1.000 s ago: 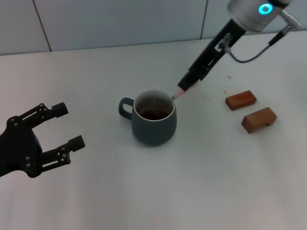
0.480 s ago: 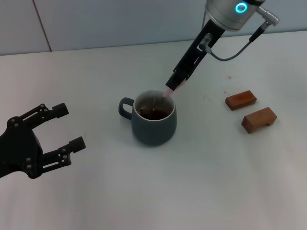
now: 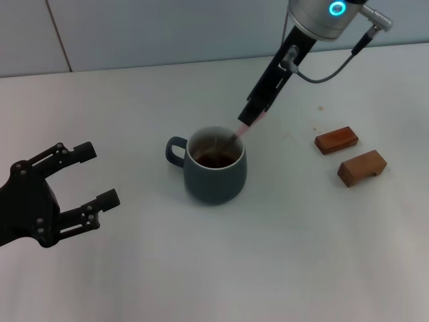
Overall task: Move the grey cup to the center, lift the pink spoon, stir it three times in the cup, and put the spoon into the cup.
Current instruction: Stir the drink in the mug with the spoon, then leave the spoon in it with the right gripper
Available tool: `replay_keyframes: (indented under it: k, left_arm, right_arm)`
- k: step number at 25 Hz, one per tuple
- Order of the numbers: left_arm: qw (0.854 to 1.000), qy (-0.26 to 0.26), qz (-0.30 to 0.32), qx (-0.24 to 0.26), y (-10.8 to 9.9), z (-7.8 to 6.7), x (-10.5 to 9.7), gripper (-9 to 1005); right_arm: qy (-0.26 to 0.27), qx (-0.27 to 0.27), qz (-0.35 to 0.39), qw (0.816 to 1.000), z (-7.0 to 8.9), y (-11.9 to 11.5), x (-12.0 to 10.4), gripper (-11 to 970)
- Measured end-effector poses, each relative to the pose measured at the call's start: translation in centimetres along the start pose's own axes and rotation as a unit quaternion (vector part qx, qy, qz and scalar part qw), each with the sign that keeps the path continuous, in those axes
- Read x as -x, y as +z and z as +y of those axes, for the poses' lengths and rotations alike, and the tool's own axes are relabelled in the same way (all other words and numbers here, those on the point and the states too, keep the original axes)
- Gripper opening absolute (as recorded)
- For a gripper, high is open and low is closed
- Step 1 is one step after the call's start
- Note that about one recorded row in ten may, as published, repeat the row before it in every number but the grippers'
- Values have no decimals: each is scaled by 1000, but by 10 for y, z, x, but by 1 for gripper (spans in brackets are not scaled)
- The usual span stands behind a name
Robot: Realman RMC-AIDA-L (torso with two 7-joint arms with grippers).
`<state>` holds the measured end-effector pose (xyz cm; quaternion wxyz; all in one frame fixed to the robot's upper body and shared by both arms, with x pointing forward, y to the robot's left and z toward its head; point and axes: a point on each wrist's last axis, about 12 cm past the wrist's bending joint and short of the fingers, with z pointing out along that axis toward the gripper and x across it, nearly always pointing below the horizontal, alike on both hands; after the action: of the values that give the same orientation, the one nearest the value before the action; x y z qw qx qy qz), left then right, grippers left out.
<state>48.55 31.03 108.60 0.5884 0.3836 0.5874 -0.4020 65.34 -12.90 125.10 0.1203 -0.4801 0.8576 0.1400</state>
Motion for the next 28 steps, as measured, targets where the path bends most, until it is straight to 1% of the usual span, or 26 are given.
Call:
replay_keyframes:
  k: [3,7,12,13,17,22,23,26,28]
  left_arm:
    - [1000,0,0,0,0,0,0,837]
    - [1000,1,0,1,-1,0,0,836]
    - [1000,1,1,1,-1,0,0,836]
    - [1000,0,1,1,-1,0,0,836]
    - [1000,0,0,1,-1,0,0,836]
    - [1000,-1,-1,0,-1,-1,0,836]
    - [1000,-1,-1,0,-1,-1,0,836]
    - [1000,-1,-1,0,-1,-1,0,836]
    - [1000,-1,-2,0,-1,-1,0,837]
  right_arm:
    - [-12,13,12,1000,5,1,0,107]
    - [-22,18,7,1000,9,4,4,107]
    - [-22,4,-7,1000,6,4,7,107]
    - [-18,-2,-5,1000,3,2,6,107]
    - [-14,-8,9,1000,2,1,3,107]
    - [-17,3,31,999,6,1,0,107]
    - [-25,11,30,999,9,2,1,107]
    - [-30,17,21,999,10,2,3,107]
    - [-30,13,7,999,8,3,4,107]
